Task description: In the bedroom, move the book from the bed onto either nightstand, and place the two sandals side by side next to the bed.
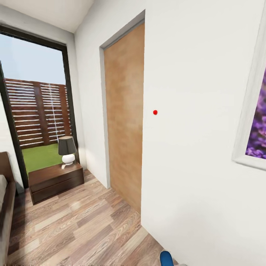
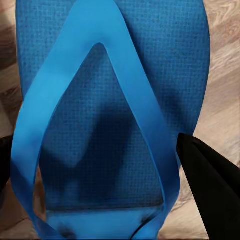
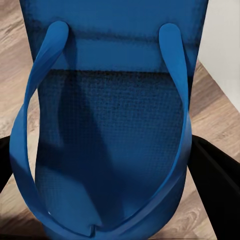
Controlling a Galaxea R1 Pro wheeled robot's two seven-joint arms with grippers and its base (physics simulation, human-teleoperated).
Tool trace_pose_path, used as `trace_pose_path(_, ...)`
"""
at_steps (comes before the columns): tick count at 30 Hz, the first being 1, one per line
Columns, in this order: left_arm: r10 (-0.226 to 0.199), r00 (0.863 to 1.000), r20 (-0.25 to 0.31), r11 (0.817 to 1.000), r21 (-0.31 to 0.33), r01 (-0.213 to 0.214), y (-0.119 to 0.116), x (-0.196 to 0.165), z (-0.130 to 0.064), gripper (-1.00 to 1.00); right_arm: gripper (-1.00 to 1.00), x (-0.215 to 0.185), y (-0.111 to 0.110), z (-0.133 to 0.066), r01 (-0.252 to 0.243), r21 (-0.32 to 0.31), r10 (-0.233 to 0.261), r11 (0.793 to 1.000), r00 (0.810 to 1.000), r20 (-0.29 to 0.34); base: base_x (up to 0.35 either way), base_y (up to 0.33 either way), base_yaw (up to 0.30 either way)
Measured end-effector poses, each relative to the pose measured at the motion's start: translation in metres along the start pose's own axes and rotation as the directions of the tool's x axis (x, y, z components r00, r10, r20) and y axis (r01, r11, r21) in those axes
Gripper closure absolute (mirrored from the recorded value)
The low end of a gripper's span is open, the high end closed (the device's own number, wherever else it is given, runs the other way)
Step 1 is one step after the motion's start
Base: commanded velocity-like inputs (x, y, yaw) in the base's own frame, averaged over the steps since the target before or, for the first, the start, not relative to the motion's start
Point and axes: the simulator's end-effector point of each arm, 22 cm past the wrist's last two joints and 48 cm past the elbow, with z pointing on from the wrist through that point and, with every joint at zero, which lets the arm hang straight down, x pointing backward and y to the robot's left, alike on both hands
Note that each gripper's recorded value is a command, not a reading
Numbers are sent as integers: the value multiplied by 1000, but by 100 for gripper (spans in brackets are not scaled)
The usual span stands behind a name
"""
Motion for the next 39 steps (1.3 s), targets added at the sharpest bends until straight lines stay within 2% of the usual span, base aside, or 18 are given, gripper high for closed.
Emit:
trace_pose_path(6, 2, 999, -41, 1000, -3, -2, 1, 19, -1, 100, 100, 8, 0, 1, -1, -1, 1, 1000, 1000, -18, 0, 0, 183)
trace_pose_path(13, -10, 996, -94, 999, 44, 14, -40, 47, -8, 100, 100, 37, 1, 1, -4, -1, 4, 1000, 997, -71, 0, 0, 44)
trace_pose_path(18, -13, 994, -105, 998, 60, 19, -54, 54, -11, 100, 100, 56, 3, 0, -10, -3, 10, 1000, 995, -98, 0, 0, 10)
trace_pose_path(23, -14, 994, -108, 998, 66, 21, -59, 55, -12, 100, 100, 82, 4, -2, -15, -4, 14, 1000, 991, -131, 0, 0, 3)
trace_pose_path(30, -14, 994, -108, 998, 67, 21, -60, 55, -12, 100, 100, 94, 8, -3, -17, -8, 15, 1000, 989, -147, 0, 0, 27)
trace_pose_path(39, -16, 994, -107, 998, 66, 23, -59, 55, -12, 100, 100, 99, 8, -4, -17, -10, 15, 1000, 988, -154, 0, 0, 209)
